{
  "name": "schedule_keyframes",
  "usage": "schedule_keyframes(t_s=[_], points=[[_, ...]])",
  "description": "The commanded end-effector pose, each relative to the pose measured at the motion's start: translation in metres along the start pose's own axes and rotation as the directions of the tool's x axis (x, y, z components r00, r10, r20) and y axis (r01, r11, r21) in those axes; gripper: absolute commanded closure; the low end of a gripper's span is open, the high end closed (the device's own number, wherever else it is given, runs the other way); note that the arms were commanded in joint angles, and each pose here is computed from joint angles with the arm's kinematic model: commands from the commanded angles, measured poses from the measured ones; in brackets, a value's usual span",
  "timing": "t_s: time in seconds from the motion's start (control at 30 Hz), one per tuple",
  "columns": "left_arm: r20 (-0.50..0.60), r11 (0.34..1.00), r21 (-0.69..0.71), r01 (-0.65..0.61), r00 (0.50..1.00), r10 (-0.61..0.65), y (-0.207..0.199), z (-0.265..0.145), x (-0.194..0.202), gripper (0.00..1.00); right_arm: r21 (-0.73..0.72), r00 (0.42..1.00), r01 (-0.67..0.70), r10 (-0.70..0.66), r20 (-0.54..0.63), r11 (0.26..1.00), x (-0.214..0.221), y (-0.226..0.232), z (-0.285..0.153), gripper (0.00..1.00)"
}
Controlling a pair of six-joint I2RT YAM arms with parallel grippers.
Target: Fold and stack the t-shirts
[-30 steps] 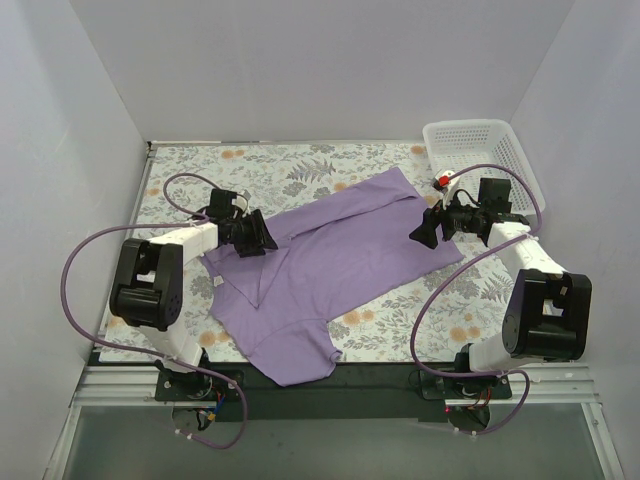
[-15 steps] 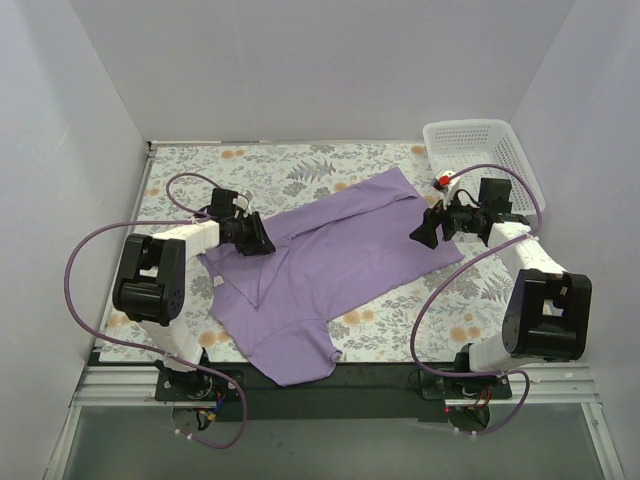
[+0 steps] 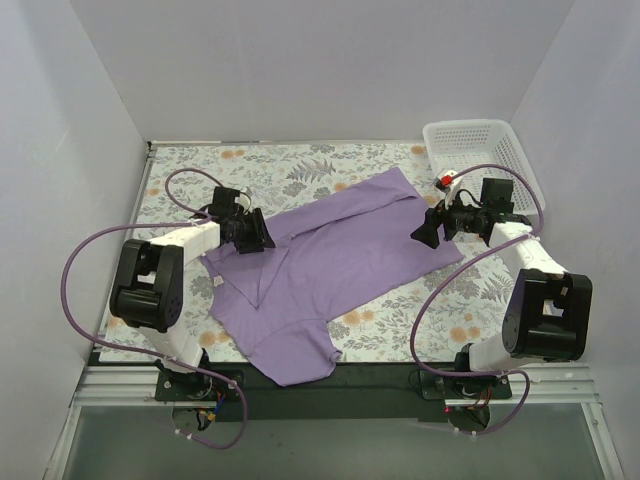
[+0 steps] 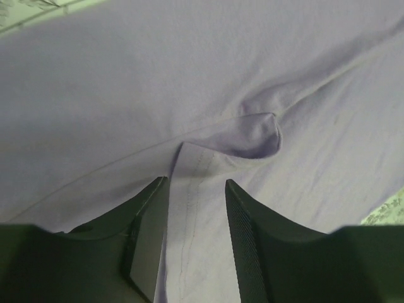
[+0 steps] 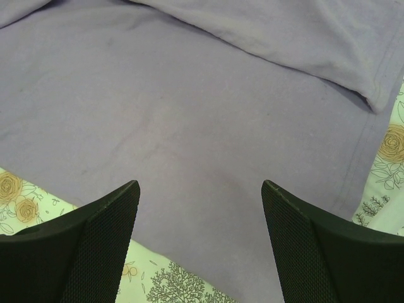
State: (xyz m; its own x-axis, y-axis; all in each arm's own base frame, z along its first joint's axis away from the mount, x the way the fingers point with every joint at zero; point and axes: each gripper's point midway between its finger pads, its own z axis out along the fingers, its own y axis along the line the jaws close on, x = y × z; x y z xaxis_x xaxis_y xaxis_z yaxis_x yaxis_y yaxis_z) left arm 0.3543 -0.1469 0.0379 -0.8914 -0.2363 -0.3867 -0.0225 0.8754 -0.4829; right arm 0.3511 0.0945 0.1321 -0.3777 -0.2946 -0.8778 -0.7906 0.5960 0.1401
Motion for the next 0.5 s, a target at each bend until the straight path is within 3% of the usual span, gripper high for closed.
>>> schedule_keyframes(t_s=[0.0,0.47], points=[[0.110,0.998,-0.064,-0.029,0.993,0.035,0.001,-0.016,-0.029,0.59,-0.020,1.000,-0.008,0.008,0.013,1.000,0.001,0.003,0.000,0.15],[-0.024,0.999,0.042,-0.024,0.999,0.025,-0.009,0.001,-0.005,0.61,-0.018,1.000,-0.013,0.013,0.016,1.000,0.001,0.002,-0.002,0.15]])
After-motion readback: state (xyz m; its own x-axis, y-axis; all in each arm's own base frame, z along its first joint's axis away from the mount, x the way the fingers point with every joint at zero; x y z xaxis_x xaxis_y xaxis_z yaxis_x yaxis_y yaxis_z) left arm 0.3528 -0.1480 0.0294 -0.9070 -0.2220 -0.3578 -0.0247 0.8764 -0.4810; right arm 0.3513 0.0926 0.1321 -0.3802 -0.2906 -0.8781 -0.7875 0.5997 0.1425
